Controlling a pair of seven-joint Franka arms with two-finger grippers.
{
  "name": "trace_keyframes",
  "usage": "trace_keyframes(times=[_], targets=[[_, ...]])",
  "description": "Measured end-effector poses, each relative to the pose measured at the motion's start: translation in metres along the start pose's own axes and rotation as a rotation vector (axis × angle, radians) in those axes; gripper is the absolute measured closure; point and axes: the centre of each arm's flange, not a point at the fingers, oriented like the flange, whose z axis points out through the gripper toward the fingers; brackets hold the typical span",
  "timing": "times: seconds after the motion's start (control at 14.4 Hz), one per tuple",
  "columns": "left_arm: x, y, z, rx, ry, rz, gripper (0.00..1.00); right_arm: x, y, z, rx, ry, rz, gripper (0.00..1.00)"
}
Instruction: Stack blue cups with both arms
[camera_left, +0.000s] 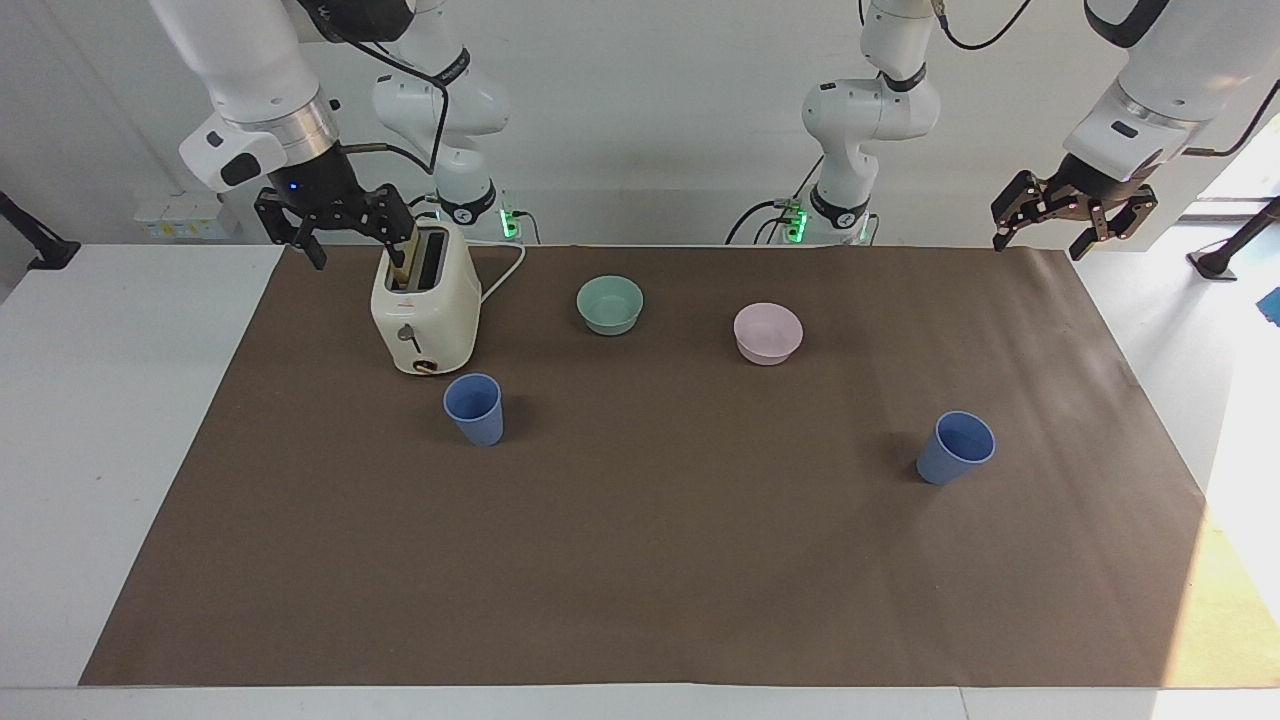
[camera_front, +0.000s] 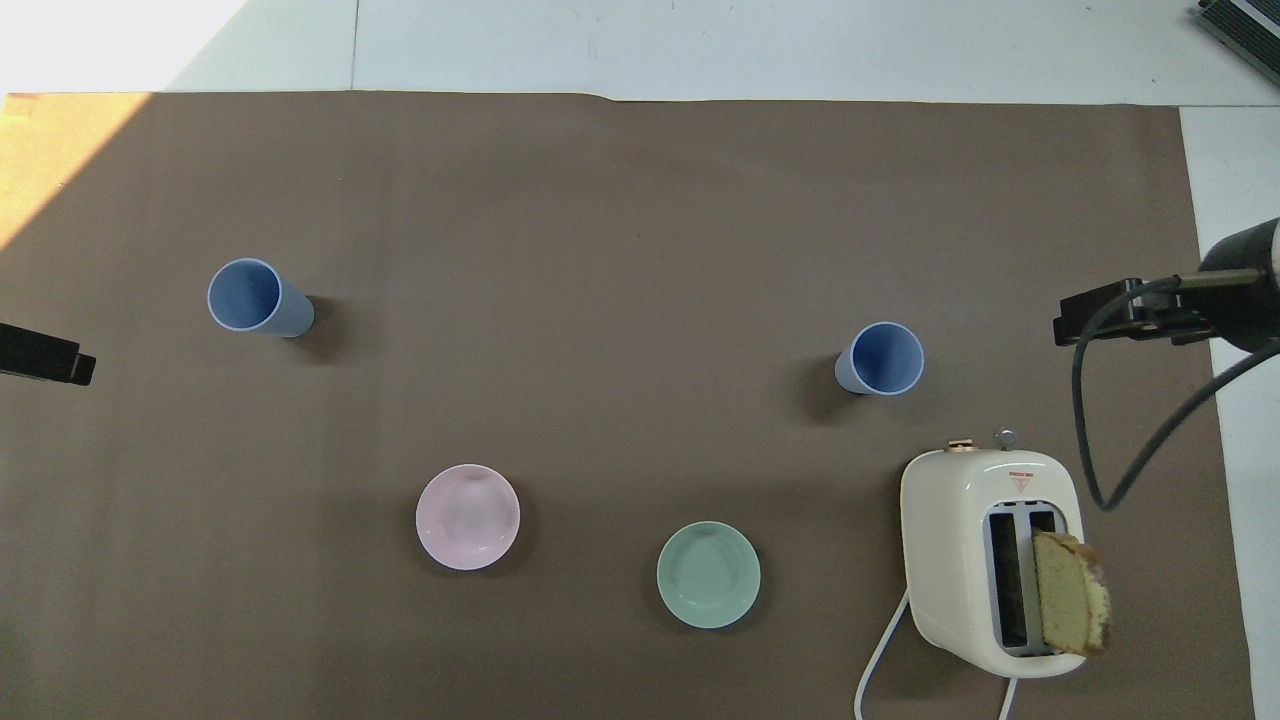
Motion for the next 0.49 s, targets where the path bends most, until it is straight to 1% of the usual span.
trace_keyframes(times=[0.49], targets=[[0.0,0.0004,-0.0002,0.001,0.003,0.001,0.0,0.0,0.0,0.0,0.0,0.0,0.0,0.0]])
